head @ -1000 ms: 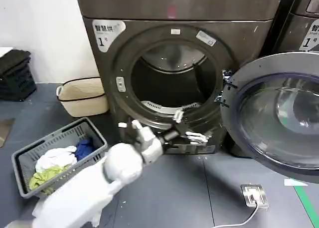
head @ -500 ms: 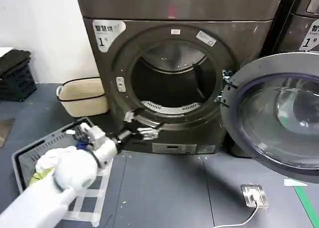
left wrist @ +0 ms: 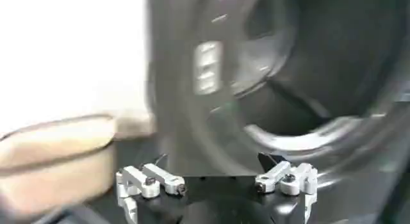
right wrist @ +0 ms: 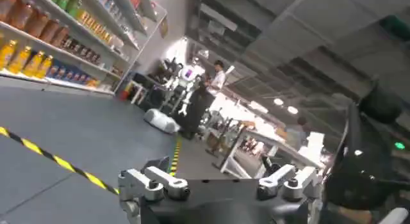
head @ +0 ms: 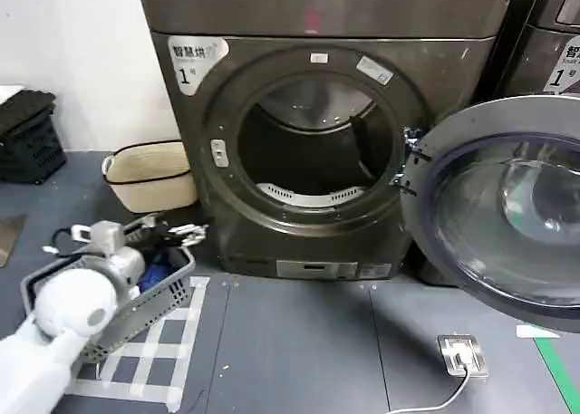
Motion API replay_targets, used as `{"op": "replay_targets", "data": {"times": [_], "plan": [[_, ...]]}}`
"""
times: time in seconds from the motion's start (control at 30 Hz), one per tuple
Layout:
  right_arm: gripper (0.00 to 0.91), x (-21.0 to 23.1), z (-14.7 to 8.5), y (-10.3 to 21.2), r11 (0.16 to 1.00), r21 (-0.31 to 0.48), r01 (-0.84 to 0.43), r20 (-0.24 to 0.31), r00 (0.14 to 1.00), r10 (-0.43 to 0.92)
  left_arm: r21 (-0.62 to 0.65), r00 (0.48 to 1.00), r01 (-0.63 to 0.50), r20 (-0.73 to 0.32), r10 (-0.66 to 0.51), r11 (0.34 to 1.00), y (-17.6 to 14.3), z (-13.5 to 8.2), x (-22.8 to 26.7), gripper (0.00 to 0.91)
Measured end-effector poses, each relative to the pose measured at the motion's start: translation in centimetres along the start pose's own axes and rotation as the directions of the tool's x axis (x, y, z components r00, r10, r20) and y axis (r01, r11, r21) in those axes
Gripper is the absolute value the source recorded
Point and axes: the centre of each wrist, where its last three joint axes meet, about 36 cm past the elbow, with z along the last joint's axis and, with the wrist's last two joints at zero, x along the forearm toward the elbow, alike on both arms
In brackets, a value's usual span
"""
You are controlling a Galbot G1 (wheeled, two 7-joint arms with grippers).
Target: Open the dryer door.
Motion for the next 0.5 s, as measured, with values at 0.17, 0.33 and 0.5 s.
{"op": "replay_targets", "data": {"times": [0.17, 0.33, 0.5], "plan": [[0.907, 0.1, -0.3, 0.4, 1.0, -0.005, 0.026, 0.006, 1.0, -0.026, 0.078, 0.995, 0.078, -0.072, -0.072, 0.994, 2.8, -0.6, 0.2, 0.907], [0.907, 0.3, -0.4, 0.8, 0.999, -0.004, 0.049, 0.011, 0.999, -0.048, 0.116, 0.981, 0.175, -0.101, -0.163, 0.978, 5.0, -1.5, 0.2, 0.907], [0.907, 0.4, -0.5, 1.1, 0.998, -0.005, 0.063, 0.011, 0.998, -0.063, 0.182, 0.964, 0.249, -0.136, -0.227, 0.951, 7.0, -2.4, -0.4, 0.907]]}}
